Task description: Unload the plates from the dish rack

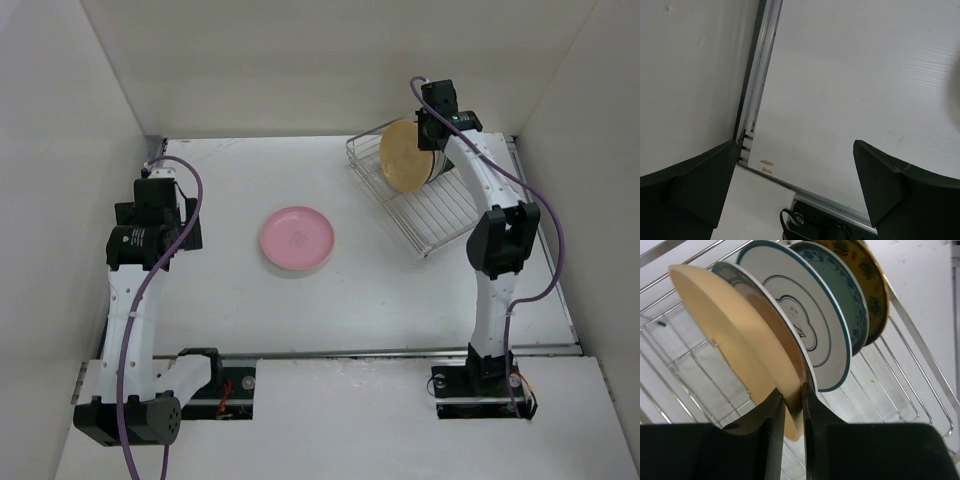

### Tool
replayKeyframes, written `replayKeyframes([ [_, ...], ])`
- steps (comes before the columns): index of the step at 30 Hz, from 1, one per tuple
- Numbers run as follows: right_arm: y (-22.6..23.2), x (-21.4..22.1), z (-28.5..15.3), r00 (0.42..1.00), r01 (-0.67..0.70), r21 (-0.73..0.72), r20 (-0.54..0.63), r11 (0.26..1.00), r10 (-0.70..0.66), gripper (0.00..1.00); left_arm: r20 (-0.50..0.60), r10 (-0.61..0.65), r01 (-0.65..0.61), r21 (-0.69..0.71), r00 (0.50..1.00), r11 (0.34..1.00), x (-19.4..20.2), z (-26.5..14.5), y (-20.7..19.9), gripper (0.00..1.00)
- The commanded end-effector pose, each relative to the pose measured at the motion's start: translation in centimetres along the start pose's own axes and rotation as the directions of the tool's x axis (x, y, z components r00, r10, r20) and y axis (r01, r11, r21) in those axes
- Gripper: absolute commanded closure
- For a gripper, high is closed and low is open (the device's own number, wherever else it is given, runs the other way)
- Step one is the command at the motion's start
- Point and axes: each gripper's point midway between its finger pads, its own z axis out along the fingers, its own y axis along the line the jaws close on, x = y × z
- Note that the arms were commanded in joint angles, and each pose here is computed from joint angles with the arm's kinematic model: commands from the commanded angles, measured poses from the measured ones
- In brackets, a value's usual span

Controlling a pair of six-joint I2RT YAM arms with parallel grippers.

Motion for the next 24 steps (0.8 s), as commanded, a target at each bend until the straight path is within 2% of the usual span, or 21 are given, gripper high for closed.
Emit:
replayKeyframes([
  [1, 0.5, -2.1, -0.8, 0.994, -0.076, -0.018, 0.074, 0.997, 0.077, 0.92, 0.033, -0.009, 0.010, -0.011, 0.999, 1.000, -1.0, -0.6, 0.5, 0.00],
  [3, -0.3, -2.5, -1.6, 0.994, -0.057, 0.011, 0.090, 0.998, 0.055, 1.00, 0.033, -0.009, 0.010, -0.011, 0.999, 1.000, -1.0, -0.6, 0.5, 0.00],
  [9, -0.6, -5.4, -5.4, 0.979, -0.058, 0.072, 0.202, 0.996, 0.042, 1.00, 0.033, -0.009, 0.010, -0.011, 0.999, 1.000, -1.0, -0.6, 0.5, 0.00],
  [15, -3.7, -10.1, -11.5, 0.926, -0.160, 0.139, 0.365, 0.977, 0.100, 1.00, 0.033, -0.009, 0.009, -0.001, 0.999, 1.000, -1.0, -0.6, 0.4, 0.00],
  [22, -5.8, -11.5, -15.7, 0.899, -0.191, 0.240, 0.432, 0.952, 0.071, 1.00, 0.033, -0.009, 0.009, -0.001, 0.999, 1.000, -1.0, -0.6, 0.4, 0.00],
  [24, -5.5, -11.9, -16.9, 0.890, -0.195, 0.223, 0.450, 0.955, 0.077, 1.00, 0.033, -0.009, 0.009, -0.001, 0.999, 1.000, -1.0, -0.6, 0.4, 0.00],
])
